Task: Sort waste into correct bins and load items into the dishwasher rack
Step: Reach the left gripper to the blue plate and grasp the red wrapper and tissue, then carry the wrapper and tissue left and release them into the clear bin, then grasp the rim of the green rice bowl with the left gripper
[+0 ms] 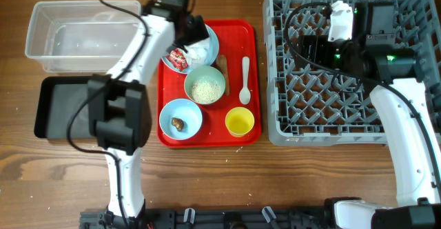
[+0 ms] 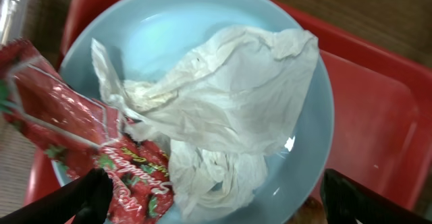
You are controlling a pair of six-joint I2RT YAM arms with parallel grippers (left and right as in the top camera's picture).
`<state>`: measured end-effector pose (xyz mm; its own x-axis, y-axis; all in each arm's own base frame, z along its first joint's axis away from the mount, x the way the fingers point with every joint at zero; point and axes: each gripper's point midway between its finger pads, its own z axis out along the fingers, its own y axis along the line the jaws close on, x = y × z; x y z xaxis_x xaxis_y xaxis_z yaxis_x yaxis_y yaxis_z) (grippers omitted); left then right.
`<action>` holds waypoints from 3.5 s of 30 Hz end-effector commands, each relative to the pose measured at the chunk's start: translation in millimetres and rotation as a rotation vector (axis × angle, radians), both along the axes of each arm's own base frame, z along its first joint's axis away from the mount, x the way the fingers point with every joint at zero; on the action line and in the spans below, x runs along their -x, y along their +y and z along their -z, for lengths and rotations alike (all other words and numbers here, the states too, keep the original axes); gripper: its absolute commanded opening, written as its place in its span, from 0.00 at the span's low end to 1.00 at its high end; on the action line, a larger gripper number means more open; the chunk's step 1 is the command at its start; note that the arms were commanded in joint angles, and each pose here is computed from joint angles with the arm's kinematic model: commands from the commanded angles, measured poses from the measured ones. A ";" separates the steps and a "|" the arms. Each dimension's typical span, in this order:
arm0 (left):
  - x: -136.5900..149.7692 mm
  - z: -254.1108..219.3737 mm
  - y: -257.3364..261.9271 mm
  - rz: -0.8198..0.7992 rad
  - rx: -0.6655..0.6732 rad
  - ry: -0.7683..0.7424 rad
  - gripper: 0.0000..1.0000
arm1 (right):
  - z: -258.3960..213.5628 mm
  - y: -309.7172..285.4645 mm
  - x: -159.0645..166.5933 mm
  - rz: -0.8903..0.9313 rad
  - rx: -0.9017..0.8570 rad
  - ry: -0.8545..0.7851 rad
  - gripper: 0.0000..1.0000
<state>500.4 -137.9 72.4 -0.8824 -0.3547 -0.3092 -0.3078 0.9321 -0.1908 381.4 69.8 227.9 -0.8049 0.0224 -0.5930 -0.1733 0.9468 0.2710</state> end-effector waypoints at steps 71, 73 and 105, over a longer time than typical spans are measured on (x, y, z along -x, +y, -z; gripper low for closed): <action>3.5 -33.7 256.1 -0.700 -0.161 -0.049 0.76 | -10.3 5.7 -7.4 0.012 -0.034 -0.024 1.00; -6.7 -42.9 256.7 -0.635 -0.175 -0.092 0.82 | -10.5 5.7 -7.6 0.012 -0.034 -0.026 1.00; 130.1 -7.9 -90.7 0.454 -0.059 0.041 0.74 | -8.4 5.6 -5.0 0.014 -0.035 -0.010 1.00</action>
